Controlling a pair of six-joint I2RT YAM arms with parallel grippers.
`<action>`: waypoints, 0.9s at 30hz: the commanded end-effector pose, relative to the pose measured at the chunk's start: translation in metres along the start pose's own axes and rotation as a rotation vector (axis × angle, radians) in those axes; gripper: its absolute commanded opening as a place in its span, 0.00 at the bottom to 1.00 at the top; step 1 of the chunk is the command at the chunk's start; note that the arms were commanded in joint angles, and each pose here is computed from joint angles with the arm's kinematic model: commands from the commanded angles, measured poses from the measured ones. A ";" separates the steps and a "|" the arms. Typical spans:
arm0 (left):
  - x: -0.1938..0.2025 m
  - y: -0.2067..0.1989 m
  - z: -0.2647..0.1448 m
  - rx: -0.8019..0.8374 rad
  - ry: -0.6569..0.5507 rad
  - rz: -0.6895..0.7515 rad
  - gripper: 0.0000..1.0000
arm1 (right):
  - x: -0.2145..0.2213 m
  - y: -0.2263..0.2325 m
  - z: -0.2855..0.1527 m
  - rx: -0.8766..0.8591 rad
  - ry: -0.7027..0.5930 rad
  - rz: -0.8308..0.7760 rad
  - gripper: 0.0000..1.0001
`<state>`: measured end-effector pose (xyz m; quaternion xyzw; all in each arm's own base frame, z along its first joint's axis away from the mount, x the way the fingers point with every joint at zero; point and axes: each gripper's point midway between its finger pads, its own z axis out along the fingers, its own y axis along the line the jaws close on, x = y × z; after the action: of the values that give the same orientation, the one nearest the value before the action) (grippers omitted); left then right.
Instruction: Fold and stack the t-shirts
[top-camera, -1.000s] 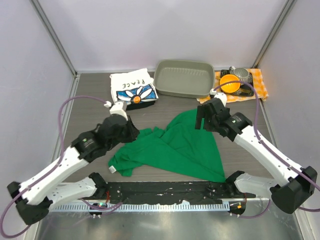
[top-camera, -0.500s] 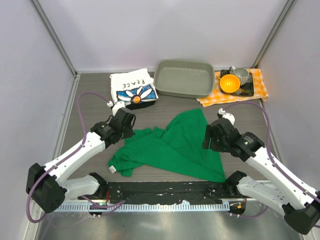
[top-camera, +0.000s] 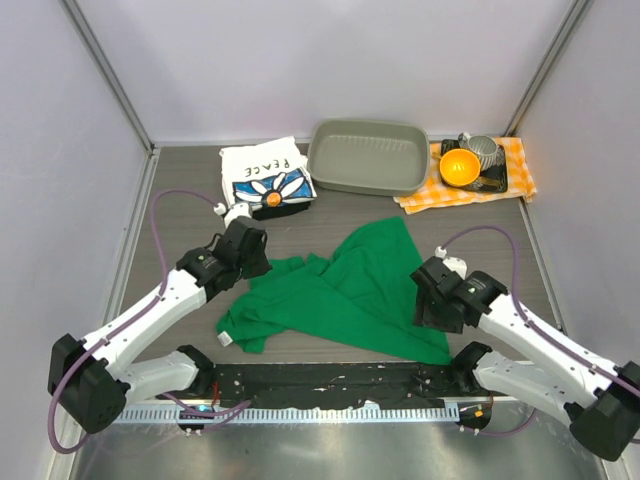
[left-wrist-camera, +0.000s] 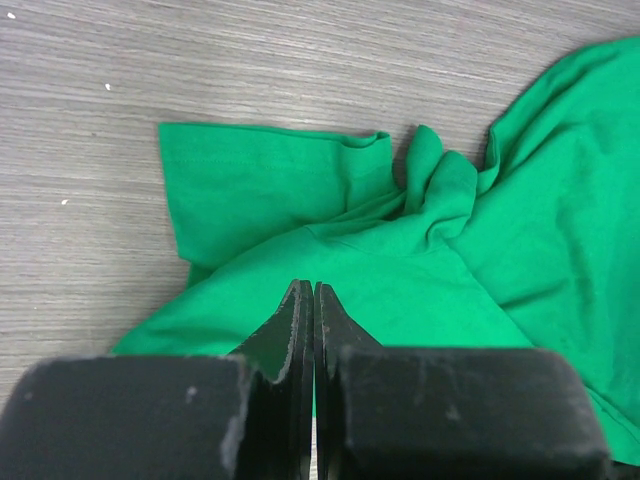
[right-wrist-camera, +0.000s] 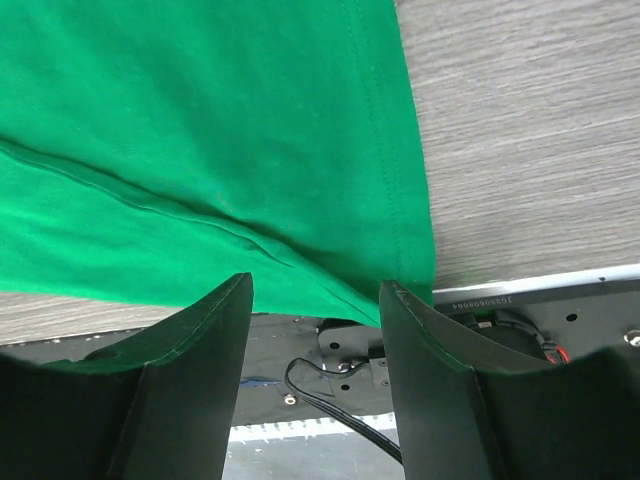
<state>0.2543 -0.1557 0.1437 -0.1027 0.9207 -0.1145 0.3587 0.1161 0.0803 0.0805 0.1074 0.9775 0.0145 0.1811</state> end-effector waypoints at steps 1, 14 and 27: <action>-0.002 -0.010 -0.004 0.076 -0.020 -0.043 0.00 | 0.007 0.004 0.004 0.039 0.056 -0.028 0.59; 0.004 -0.005 -0.006 0.077 -0.011 -0.009 0.00 | 0.032 0.008 0.011 0.117 0.189 -0.190 0.59; -0.004 -0.008 -0.009 0.056 0.002 0.007 0.00 | 0.037 0.010 0.009 0.149 0.300 -0.378 0.62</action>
<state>0.2413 -0.1578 0.1327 -0.0896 0.9259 -0.1323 0.3423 0.0904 0.0946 0.0551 -0.0364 0.9952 -0.0818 0.0405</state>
